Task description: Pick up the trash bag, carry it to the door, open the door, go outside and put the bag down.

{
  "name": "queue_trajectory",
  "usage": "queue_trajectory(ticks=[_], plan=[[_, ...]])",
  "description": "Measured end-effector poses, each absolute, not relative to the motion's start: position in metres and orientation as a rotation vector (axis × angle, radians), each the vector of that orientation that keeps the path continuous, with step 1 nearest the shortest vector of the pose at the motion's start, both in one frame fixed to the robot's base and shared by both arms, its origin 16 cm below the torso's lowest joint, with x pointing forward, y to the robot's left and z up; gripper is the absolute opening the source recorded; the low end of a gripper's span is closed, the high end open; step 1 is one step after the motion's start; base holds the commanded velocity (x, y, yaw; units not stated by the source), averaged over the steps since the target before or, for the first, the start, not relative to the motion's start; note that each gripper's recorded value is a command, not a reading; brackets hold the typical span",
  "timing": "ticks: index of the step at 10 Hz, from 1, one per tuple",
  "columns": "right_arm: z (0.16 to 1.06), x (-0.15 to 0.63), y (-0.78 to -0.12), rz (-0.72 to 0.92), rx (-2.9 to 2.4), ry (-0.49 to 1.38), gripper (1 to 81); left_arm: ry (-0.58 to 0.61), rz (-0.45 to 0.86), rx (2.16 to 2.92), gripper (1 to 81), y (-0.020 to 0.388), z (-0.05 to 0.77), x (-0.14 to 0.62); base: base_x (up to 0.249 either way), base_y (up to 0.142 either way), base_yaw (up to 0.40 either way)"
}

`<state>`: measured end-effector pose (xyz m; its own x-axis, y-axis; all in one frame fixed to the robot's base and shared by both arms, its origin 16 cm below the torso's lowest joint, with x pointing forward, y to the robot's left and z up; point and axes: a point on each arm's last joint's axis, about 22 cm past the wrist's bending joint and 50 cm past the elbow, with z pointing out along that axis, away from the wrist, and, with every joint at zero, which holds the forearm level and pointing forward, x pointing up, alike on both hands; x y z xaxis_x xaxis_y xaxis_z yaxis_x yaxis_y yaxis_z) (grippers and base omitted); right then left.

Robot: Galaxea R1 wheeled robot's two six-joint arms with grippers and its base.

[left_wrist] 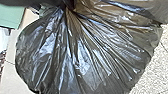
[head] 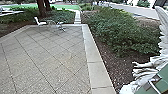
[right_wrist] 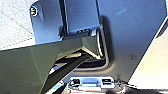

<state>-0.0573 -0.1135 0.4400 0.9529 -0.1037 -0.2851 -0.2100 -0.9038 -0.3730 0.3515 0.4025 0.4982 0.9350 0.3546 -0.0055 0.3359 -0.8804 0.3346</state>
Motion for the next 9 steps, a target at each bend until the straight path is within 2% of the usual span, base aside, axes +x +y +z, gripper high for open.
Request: queue_trajectory(ticks=[2,4,9], plan=[[0.44,-0.057,-0.114,0.365,-2.698,0.226,81.1,0.503,0.146,2.728,1.0,0.393,0.519,0.412,0.0,0.0,0.0],[0.44,-0.057,-0.113,0.366,-2.697,0.225,81.1,0.528,0.232,2.735,1.0,0.412,0.544,0.459,0.0,0.0,0.0],[0.44,-0.057,-0.113,0.367,-2.697,0.224,81.1,0.571,0.326,2.736,1.0,0.455,0.605,0.531,0.0,0.0,0.0]])
